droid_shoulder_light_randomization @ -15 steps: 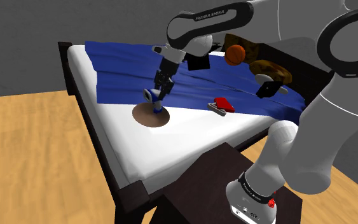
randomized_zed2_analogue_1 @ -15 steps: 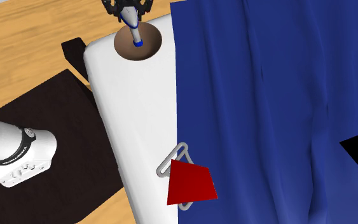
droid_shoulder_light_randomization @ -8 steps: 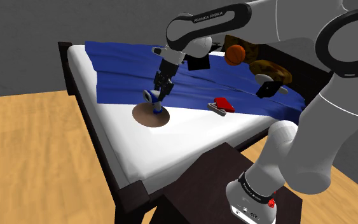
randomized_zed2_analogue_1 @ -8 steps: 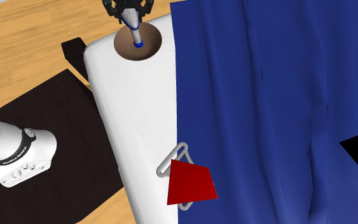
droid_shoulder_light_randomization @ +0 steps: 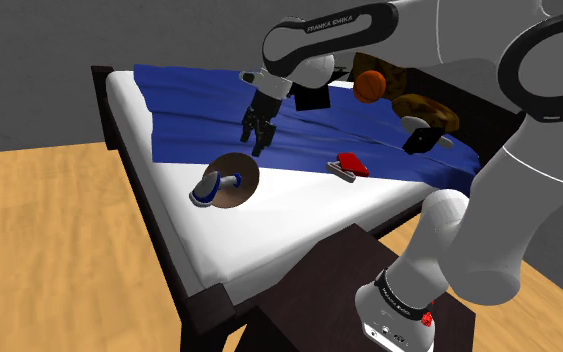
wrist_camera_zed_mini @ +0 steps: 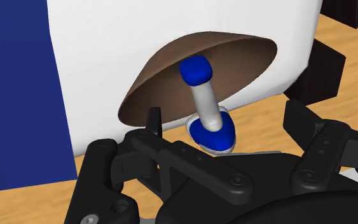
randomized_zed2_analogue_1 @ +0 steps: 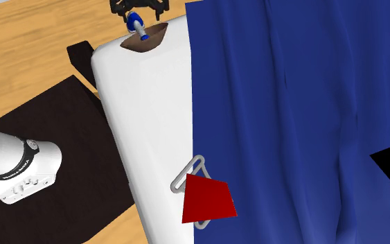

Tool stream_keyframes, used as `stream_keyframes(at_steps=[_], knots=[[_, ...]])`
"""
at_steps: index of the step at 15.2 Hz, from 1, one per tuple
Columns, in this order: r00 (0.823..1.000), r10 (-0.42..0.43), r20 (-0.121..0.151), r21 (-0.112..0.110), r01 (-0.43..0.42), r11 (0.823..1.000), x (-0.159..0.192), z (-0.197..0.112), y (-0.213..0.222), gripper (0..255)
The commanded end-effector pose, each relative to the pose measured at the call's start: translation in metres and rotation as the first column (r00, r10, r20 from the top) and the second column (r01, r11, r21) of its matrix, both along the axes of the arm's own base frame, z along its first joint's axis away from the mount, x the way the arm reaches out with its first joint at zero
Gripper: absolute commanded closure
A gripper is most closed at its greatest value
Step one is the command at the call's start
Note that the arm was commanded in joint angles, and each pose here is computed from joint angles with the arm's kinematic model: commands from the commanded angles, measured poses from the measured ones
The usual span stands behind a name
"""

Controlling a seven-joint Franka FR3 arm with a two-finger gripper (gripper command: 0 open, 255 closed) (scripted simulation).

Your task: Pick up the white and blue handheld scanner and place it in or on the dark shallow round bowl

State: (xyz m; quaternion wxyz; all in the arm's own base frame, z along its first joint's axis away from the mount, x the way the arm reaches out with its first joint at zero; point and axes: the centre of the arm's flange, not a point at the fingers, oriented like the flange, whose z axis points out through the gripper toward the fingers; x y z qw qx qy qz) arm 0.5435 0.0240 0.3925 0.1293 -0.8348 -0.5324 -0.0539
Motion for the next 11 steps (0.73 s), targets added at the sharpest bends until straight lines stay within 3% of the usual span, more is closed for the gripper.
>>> stream_keyframes(at_steps=[1,3,11], knots=[[1.0,0.0,0.0,0.0,0.0,1.0,0.001,0.019,-0.006,0],[1.0,0.0,0.0,0.0,0.0,1.0,0.002,0.041,-0.013,0],[1.0,0.0,0.0,0.0,0.0,1.0,0.002,0.041,-0.013,0]])
